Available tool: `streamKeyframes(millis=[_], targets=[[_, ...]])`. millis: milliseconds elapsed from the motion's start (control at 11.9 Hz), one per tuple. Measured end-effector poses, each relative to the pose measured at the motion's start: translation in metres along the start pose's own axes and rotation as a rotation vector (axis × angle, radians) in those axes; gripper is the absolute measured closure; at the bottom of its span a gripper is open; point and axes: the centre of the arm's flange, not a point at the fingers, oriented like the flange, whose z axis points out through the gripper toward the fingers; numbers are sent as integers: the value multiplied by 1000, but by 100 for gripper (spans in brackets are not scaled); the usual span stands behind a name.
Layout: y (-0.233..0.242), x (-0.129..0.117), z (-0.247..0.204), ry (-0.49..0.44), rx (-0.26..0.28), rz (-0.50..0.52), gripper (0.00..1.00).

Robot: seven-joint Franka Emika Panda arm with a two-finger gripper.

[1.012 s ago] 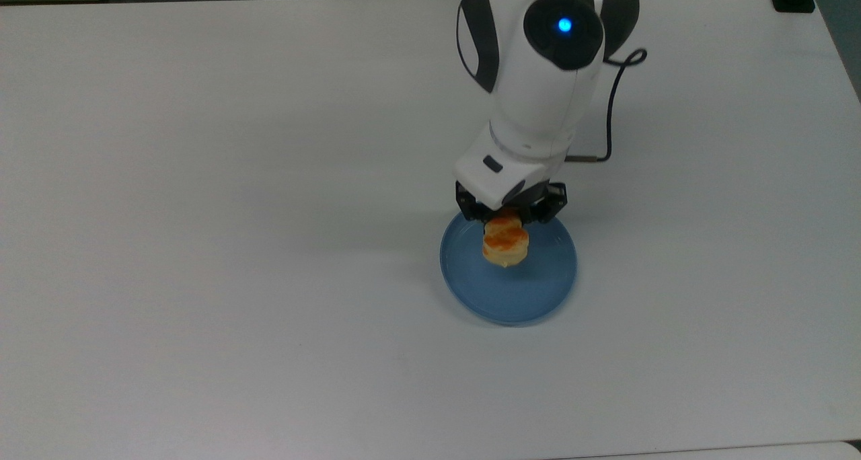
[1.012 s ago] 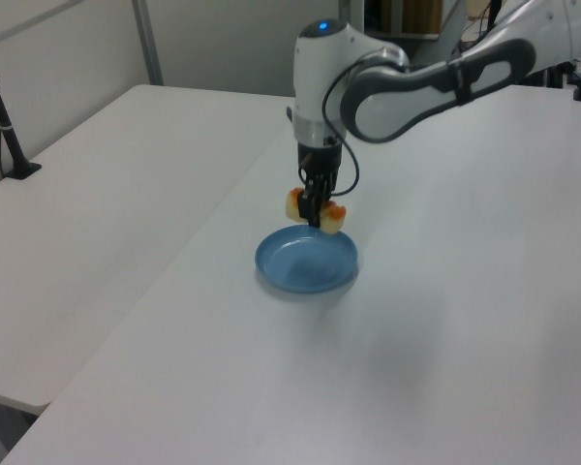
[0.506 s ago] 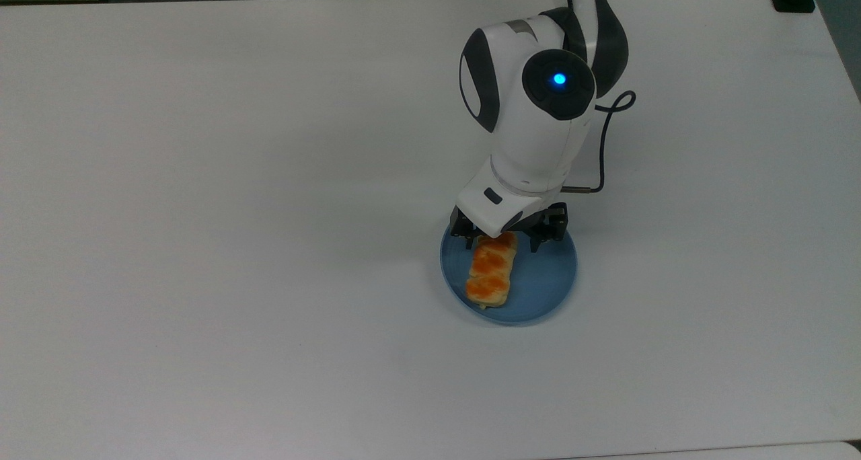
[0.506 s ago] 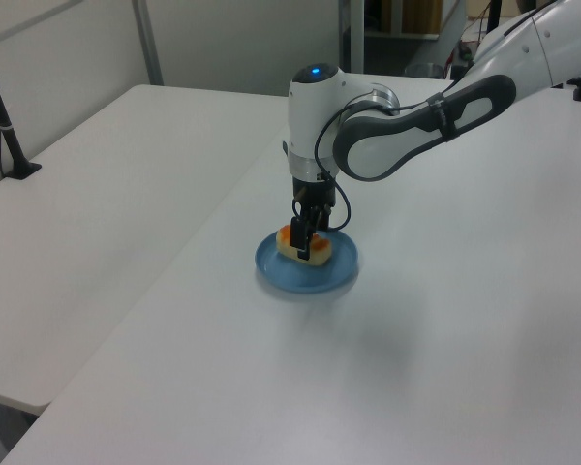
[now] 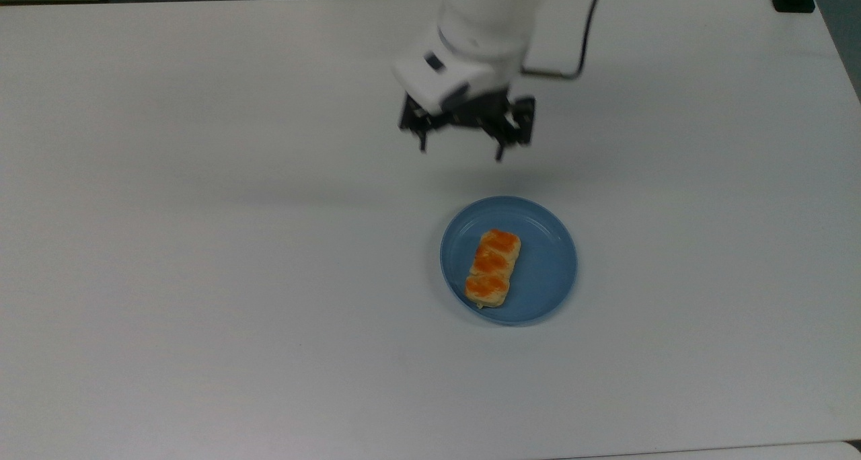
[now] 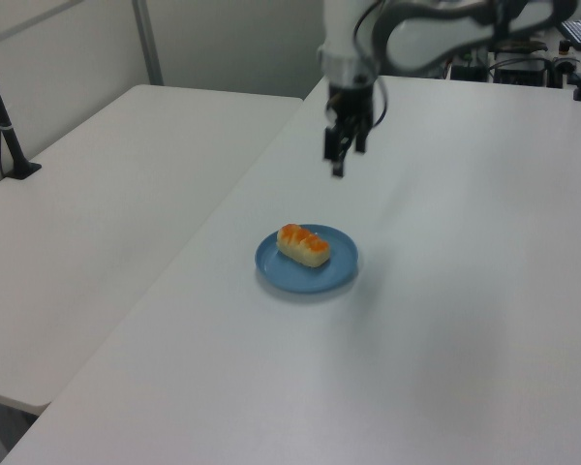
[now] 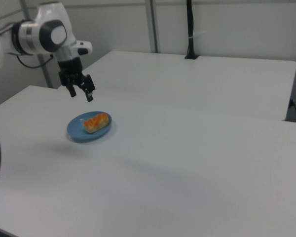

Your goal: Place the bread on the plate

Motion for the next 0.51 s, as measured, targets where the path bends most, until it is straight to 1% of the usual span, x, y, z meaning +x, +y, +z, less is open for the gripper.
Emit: streamKeyframes(millis=[84, 253, 337, 506], targets=[[22, -15, -24, -26, -5, -3, 0], [76, -44, -67, -48, -3, -11, 0], [97, -54, -82, -46, 0, -1, 0], [124, -65, -93, -39, 5, 17, 0]])
